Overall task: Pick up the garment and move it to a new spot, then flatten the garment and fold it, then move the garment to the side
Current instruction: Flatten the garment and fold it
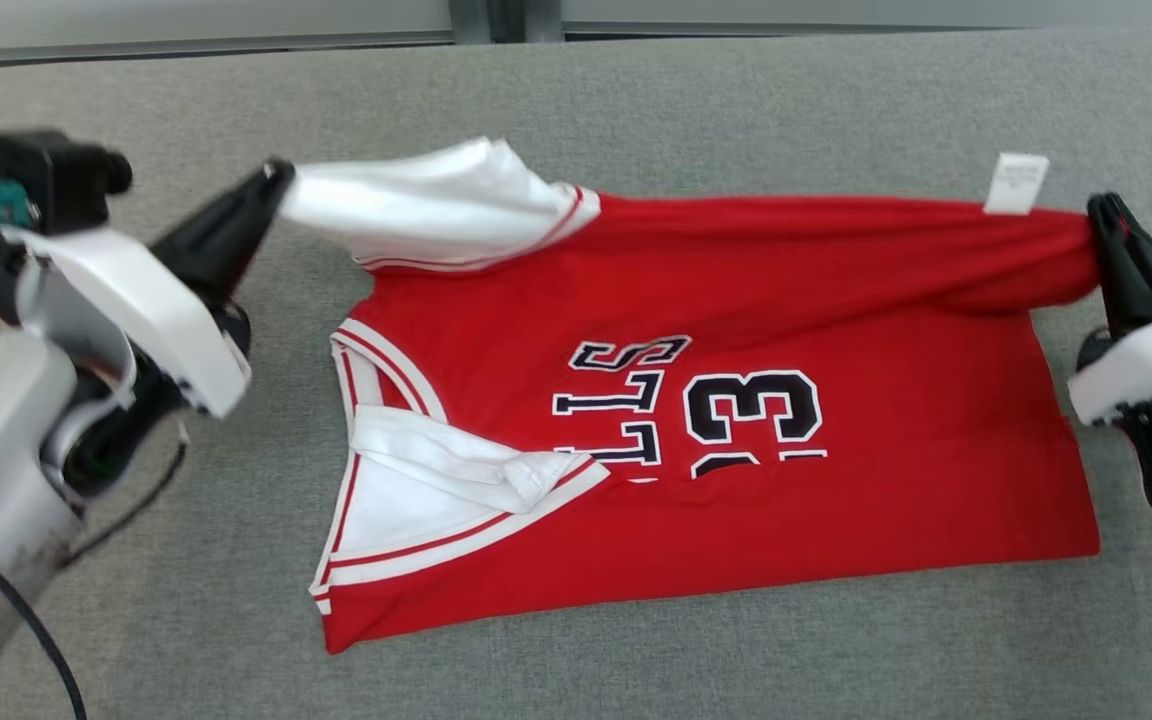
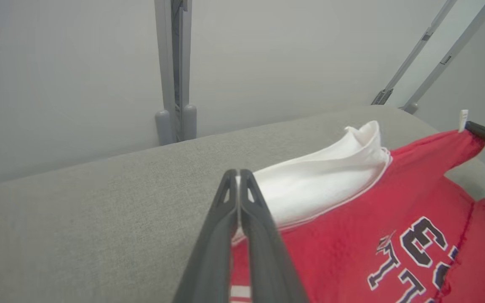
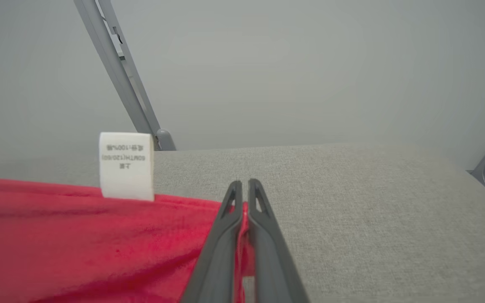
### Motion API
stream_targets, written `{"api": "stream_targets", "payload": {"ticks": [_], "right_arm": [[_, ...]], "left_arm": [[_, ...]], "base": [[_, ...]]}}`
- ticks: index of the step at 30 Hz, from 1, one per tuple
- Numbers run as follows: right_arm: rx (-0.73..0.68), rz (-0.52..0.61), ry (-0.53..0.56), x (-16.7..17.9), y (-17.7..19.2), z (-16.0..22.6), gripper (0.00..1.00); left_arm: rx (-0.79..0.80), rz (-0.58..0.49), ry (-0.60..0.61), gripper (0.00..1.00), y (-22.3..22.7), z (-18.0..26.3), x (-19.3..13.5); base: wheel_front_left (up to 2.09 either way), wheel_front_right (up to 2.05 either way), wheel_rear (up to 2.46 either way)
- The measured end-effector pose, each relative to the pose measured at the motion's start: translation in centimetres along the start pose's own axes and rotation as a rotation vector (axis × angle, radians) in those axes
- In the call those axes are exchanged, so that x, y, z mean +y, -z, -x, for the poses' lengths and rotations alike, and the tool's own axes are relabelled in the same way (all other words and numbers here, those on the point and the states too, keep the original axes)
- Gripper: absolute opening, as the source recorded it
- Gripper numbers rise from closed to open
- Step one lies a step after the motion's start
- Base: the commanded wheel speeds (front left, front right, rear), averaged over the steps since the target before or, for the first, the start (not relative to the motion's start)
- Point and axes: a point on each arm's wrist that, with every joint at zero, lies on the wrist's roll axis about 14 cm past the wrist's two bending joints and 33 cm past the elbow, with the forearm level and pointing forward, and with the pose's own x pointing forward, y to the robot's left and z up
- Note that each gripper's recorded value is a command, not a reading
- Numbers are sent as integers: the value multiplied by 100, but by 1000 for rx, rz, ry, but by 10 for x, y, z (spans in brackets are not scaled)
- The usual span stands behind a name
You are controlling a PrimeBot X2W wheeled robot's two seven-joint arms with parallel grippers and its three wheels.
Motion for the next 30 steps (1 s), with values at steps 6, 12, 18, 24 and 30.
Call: {"api": "stream_targets", "payload": {"ticks": [6, 12, 18, 24, 30], "right_arm": [[5, -43, 27, -8, 14, 21, 0], [-2, -52, 38, -8, 22, 31, 0], [15, -65, 45, -2, 38, 45, 0], [58, -72, 70, -5, 57, 60, 0], [114, -57, 65, 0, 76, 68, 0]], "left_arm": [[20, 76, -22, 0, 29, 35, -12], [15, 148, -38, 0, 46, 58, -29], [24, 215, -61, 0, 63, 77, -43], [57, 297, -90, 0, 83, 92, -54], [100, 388, -107, 0, 106, 96, -64]], "base": [[0, 0, 0], [0, 0, 0], [0, 0, 0], [0, 0, 0], [0, 0, 0]]}}
